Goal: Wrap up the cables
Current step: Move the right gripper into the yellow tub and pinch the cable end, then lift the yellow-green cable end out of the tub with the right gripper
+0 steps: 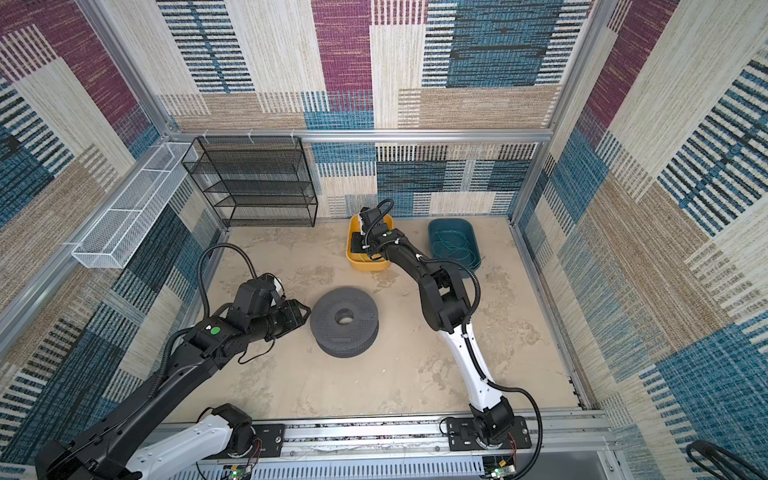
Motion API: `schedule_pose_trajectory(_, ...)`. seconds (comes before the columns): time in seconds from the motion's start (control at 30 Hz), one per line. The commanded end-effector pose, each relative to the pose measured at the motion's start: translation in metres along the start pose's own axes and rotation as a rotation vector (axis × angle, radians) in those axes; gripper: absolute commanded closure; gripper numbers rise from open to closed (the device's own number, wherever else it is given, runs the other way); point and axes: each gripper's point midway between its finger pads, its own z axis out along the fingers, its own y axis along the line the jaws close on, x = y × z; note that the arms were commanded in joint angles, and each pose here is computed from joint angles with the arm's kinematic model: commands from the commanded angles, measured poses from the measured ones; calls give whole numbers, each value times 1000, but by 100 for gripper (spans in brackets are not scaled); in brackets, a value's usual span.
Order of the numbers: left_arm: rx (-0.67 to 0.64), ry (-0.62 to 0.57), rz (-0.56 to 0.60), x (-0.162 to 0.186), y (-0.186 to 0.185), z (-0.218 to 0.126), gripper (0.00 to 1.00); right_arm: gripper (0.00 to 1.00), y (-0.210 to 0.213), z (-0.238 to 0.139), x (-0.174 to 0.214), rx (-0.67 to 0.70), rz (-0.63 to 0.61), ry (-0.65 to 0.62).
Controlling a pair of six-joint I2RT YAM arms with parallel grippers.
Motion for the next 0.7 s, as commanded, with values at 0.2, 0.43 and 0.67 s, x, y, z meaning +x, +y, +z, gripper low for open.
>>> schedule_pose_trajectory(0.2, 2, -35, 15, -3, 3, -14, 48, 100, 27, -40, -34, -52, -9, -73)
schedule_pose_trajectory(0.43, -23, -73, 71, -9, 5, -30, 48, 100, 43, -69, -51, -79, -39, -107)
schedule_pose_trajectory(0.67, -20, -119, 107, -20, 0, -43, 48, 100, 57, -94, -63, -105, -63, -133)
